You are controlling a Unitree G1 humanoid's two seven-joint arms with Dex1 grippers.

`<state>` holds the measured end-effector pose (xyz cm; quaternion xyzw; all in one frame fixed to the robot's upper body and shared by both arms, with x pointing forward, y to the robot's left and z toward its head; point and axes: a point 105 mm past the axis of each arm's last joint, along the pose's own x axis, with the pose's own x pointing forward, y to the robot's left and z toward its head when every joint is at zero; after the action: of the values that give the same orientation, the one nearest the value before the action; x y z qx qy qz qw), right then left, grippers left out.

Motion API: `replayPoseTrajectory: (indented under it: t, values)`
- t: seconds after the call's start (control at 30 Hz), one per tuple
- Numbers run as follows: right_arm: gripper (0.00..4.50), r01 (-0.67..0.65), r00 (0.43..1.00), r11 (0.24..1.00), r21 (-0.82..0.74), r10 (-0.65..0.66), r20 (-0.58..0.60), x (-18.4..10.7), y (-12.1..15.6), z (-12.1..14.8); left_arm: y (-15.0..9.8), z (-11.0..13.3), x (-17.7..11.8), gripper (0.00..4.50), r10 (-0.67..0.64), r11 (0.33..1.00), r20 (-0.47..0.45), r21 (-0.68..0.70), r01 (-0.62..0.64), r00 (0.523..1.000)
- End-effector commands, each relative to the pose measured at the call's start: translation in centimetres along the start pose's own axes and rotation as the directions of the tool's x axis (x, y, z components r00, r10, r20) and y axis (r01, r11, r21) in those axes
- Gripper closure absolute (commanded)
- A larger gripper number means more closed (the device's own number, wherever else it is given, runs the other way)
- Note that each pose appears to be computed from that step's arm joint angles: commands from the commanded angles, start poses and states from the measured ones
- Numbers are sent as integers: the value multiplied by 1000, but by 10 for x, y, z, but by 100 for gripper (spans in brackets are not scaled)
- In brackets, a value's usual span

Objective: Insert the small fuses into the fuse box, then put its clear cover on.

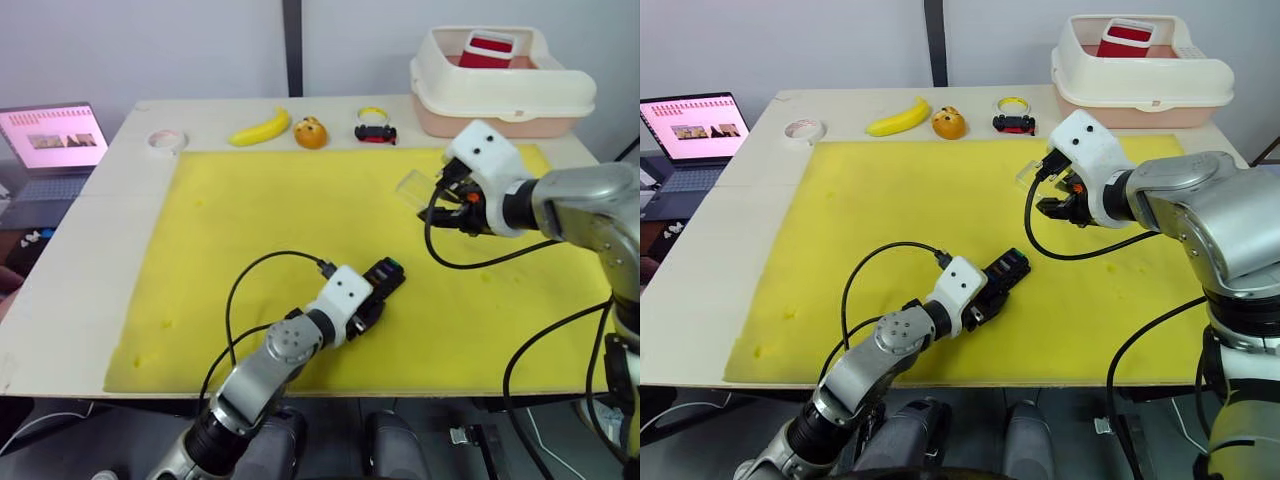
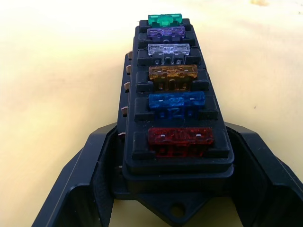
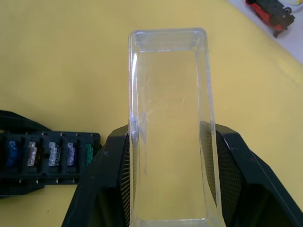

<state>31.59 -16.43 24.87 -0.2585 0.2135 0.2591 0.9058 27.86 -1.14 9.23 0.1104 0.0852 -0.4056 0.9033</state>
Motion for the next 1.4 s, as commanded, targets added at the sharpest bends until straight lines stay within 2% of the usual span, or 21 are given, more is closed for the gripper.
replayPoseTrajectory:
  t: [0.03, 0.1, 0.17, 0.23, 0.33, 0.47, 0.57, 0.67, 0.87, 0.93, 1.0, 1.17, 1.4]
  values:
    - [280, 34, 998, 999, -25, -32, 59, -10, -5, 7, 33, -3, -4, 192, -41, 999, -21, 20, 42, 999]
    - [280, -8, 998, 999, -35, 10, 55, -10, 0, 2, 38, 4, -2, 192, -152, 987, 5, 49, 151, 988]
    - [280, -71, 996, 996, -62, 74, 50, -13, 10, -4, 37, 12, -4, 192, -311, 945, 32, 115, 306, 950]
    - [280, -129, 990, 988, -80, 133, 48, -16, 20, -9, 33, 13, -9, 192, -483, 862, 12, 185, 473, 876]
    - [280, -211, 975, 971, -112, 217, 45, -24, 34, -15, 37, 12, -13, 192, -653, 729, -41, 234, 643, 756]
    - [280, -269, 960, 955, -125, 276, 43, -28, 46, -20, 38, 8, -13, 192, -751, 613, -86, 277, 740, 654]
    - [280, -322, 942, 937, -137, 332, 54, -29, 59, -20, 39, 7, -8, 192, -773, 581, -91, 298, 758, 628]
    - [280, -348, 931, 925, -150, 360, 63, -24, 70, -21, 38, 6, -2, 192, -777, 571, -79, 330, 752, 624]
    - [280, -329, 938, 933, -144, 341, 64, -18, 69, -22, 40, 0, 1, 192, -764, 574, -90, 356, 738, 638]
    - [280, -343, 932, 928, -145, 355, 68, -16, 72, -21, 42, -2, -1, 89, -754, 585, -90, 357, 728, 650]
    - [280, -368, 922, 918, -147, 381, 72, -14, 78, -19, 43, -3, -2, 6, -750, 590, -87, 358, 723, 655]
    - [280, -432, 898, 890, -143, 440, 26, -6, 93, -28, 48, 1, -3, 6, -727, 632, -42, 347, 693, 685]
    - [280, -490, 868, 858, -153, 497, 8, 7, 107, -30, 53, -3, -6, 6, -701, 663, -42, 328, 673, 712]
